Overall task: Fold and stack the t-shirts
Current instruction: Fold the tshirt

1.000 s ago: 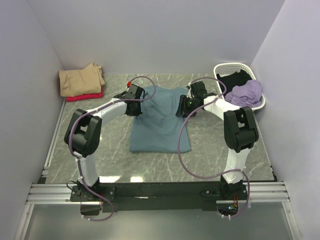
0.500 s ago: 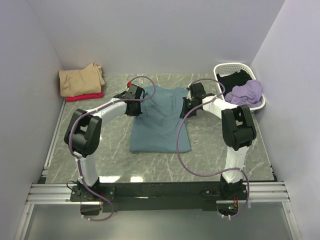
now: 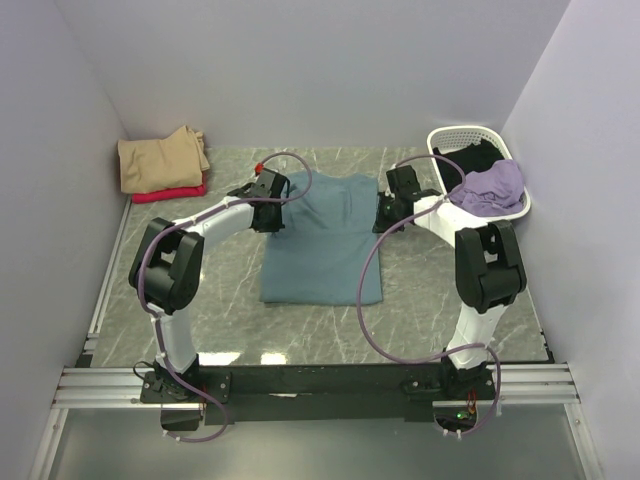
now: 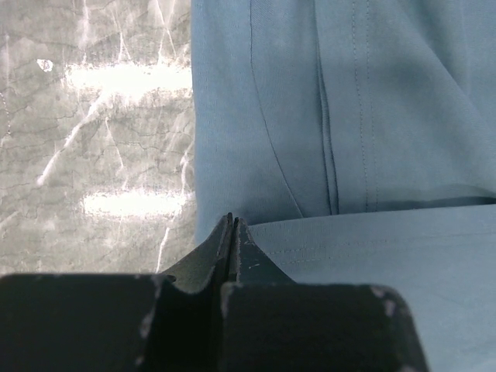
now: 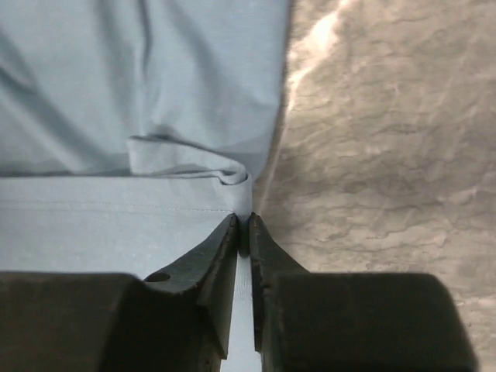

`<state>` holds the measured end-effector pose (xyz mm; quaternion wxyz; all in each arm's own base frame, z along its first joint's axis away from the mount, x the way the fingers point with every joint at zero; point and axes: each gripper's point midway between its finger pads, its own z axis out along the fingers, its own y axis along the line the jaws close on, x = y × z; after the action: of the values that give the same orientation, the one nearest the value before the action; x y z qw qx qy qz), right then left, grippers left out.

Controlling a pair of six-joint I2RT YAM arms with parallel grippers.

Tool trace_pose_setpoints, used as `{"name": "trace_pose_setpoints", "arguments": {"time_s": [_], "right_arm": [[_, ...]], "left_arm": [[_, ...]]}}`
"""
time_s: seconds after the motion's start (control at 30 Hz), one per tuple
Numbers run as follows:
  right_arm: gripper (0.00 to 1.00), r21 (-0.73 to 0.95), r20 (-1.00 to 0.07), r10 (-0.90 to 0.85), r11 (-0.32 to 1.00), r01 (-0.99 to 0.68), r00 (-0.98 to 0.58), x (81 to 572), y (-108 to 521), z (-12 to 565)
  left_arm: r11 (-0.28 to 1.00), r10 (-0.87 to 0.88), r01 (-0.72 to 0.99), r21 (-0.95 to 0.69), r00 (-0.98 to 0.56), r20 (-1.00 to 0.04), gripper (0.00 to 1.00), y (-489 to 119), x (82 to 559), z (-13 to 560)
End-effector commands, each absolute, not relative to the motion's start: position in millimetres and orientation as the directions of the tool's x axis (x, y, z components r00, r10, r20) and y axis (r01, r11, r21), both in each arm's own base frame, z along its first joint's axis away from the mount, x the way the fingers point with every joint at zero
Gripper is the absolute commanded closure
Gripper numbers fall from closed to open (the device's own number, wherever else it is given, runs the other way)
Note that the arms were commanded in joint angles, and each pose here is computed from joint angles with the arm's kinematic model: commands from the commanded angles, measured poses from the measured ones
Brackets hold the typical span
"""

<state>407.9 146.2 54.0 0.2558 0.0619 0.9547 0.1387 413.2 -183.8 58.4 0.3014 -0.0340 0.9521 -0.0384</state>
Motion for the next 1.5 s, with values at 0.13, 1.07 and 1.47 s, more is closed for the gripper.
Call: {"name": "trace_pose_setpoints", "arguments": {"time_s": [0.13,1.07,1.47], "right_arm": [[0.46,0.252,-0.498,0.228,0.961,0.112,-0.837,422,132,53],[0.32,0.518,-0.351,0.301,0.851,0.084,-0.887,253,143,38],[0.32,0.590,-0.289,0.331,0.801,0.105,-0.898,228,151,26]], "left_arm": [[0.997,-0.072,-0.048,-0.056,-0.798,-0.598,0.52,-179,427,61],[0.877,-0.366,-0.068,-0.476,-0.736,-0.569,0.01,-159,268,56],[0.802,-0.407,0.010,-0.597,-0.723,-0.558,0.01,-164,235,59]]}}
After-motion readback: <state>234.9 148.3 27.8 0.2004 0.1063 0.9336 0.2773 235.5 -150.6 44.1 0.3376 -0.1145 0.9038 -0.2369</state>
